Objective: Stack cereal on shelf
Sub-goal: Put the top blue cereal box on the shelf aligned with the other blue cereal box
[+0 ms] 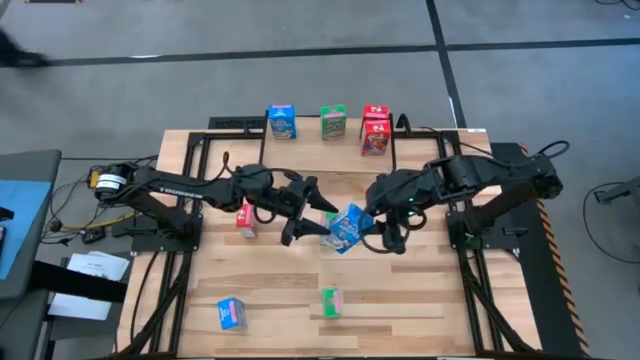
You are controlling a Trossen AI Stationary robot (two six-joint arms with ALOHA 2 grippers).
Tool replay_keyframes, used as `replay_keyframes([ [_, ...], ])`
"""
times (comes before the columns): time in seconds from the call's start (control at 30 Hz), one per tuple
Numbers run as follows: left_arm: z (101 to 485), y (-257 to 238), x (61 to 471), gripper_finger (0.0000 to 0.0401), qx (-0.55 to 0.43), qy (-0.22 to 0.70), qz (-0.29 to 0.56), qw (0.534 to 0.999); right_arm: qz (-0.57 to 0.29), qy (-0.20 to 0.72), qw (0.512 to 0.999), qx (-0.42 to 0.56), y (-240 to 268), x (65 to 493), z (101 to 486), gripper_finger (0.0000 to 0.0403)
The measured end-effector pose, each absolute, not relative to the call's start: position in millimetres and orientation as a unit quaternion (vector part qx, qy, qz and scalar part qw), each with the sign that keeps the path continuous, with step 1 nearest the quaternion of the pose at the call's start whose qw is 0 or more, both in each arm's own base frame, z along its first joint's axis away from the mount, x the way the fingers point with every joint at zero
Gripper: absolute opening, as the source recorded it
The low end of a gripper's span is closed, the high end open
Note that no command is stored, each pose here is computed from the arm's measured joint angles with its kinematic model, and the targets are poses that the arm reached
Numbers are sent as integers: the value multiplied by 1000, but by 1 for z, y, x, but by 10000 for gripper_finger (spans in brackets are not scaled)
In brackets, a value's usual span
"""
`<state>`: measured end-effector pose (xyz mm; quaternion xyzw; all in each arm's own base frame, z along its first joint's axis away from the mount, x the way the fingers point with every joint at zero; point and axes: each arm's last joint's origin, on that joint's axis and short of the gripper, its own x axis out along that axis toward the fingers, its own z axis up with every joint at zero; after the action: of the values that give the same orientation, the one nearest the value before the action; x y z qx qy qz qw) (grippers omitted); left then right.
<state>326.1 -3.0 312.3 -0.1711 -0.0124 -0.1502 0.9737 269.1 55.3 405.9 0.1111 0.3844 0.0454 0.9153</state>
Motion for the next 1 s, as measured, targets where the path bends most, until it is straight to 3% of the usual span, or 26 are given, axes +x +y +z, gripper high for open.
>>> replay_keyframes([
  [0.37,303,-4,327,312,-182,45,-126,974,65,413,901,114,60,286,391,190],
  [1.0,297,-6,326,312,-187,81,-159,966,54,398,908,122,52,296,389,190],
])
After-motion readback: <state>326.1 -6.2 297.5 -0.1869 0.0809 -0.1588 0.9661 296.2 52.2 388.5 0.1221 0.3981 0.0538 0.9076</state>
